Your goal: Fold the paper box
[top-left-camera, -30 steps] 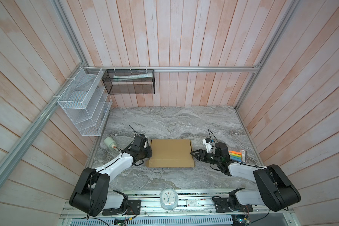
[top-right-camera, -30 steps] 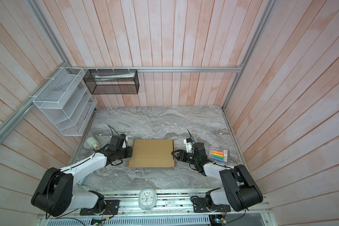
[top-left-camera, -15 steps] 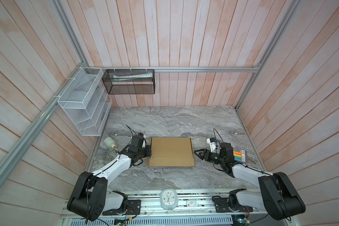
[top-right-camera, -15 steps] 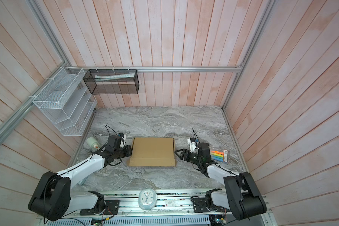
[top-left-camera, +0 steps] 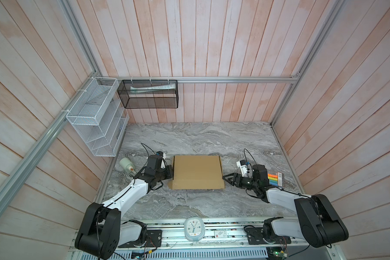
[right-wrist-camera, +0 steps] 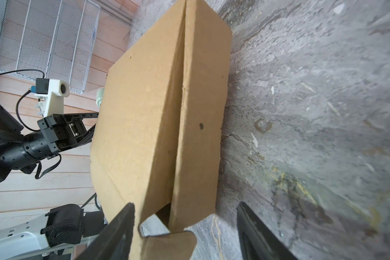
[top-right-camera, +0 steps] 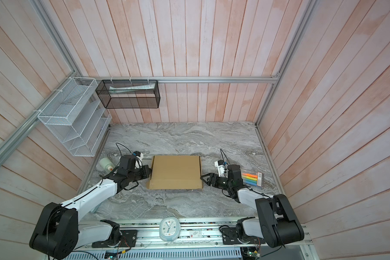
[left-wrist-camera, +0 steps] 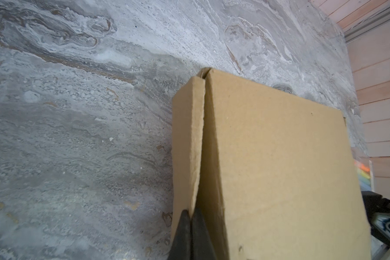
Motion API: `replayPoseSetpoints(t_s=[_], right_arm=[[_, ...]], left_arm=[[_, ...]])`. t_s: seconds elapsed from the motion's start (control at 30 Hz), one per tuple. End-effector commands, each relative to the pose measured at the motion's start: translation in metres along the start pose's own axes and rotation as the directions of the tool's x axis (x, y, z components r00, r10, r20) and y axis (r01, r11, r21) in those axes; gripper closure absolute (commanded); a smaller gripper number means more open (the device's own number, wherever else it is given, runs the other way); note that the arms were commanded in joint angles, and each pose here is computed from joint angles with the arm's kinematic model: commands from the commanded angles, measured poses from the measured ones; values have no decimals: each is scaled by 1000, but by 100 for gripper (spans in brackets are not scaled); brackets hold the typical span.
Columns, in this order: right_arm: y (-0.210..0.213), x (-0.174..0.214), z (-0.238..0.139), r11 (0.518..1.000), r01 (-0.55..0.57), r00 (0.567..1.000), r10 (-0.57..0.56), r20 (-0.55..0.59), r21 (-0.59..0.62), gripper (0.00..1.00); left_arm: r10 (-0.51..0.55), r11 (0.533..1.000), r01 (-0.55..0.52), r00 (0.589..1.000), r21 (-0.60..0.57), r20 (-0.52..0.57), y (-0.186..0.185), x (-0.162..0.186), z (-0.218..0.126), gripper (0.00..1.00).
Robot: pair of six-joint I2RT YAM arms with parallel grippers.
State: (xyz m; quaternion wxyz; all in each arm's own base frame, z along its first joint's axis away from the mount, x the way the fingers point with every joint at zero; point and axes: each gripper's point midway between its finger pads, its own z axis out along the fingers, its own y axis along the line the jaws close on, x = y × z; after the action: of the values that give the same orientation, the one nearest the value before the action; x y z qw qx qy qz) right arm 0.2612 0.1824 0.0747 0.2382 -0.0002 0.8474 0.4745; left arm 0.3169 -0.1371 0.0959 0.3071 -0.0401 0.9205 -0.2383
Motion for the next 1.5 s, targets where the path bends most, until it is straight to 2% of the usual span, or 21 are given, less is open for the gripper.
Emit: replayPoseSetpoints(t_s=[0.0,0.3,1.07,1.33,1.47], right_arm=[[8,-1,1,998,18,1000,-19,-14,-55,28],[18,-6,1,994,35,999,-36,-3,-105,27],[20,-7,18,968,-21,999,13,-32,-249,27],[28,-10,21,964,-9,999,-1,-38,-267,27],[19,-11,22,975,-17,1000,12,-26,-220,27]], left_arm=[[-3,999,2,1000,40,27,-8,-6,-4,100],[-7,999,6,1000,36,17,-5,-1,-3,100],[-26,994,25,1000,106,12,-16,0,-2,100],[-21,993,21,1000,114,-1,-19,0,8,100],[-20,993,18,1000,114,12,-21,-2,4,100]])
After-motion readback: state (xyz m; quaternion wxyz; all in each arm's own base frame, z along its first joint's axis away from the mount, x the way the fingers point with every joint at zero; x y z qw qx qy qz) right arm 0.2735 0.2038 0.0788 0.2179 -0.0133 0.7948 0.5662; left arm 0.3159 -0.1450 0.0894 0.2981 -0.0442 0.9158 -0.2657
